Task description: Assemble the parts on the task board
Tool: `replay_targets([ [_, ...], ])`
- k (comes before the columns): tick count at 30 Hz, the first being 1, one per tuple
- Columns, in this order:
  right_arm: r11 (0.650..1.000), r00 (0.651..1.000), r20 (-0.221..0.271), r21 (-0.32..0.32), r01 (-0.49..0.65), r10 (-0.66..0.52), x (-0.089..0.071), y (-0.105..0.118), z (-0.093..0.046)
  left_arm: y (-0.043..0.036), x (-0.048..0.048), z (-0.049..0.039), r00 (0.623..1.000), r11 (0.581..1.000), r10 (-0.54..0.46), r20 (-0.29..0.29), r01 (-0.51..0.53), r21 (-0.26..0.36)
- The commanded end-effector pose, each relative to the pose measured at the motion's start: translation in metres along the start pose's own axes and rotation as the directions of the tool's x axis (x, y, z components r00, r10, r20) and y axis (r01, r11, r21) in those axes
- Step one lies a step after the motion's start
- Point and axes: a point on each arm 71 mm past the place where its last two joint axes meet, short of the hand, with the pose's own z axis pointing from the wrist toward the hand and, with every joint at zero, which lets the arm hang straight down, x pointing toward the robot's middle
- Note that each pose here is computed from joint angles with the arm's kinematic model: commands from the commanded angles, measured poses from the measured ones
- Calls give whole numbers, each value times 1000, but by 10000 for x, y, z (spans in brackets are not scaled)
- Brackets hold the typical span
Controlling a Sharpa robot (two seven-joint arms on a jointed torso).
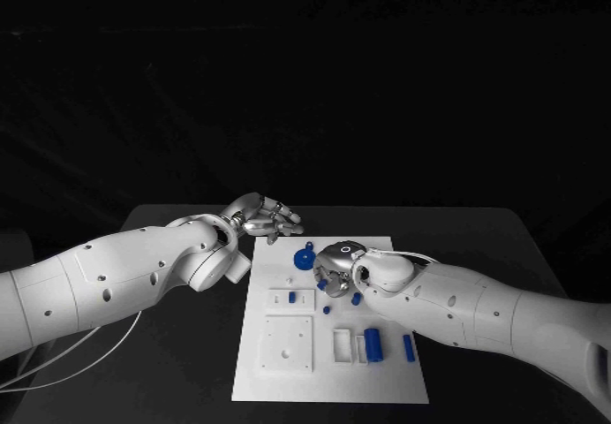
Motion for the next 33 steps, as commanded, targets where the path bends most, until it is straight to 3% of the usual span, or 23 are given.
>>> replay_targets([
  [1,999,999,-45,17,32,-31,107,-45,-26,-17,14,-5,1000,1000,-9,-15,9,2],
  [6,999,1000,-9,21,25,-25,87,-66,-41,-9,6,-16,1000,1000,-9,-16,9,-3],
  [13,999,995,94,26,-35,33,35,-157,-127,29,-44,-39,1000,1000,-10,-9,9,-12],
  [20,997,984,167,12,-71,68,-60,-188,-209,80,-106,-43,999,999,-32,5,32,-31],
  [25,996,979,187,7,-88,85,-122,-206,-254,114,-140,-46,999,998,-38,9,39,-43],
  [33,995,979,181,13,-94,90,-140,-223,-268,122,-139,-37,999,998,-40,7,41,-49],
])
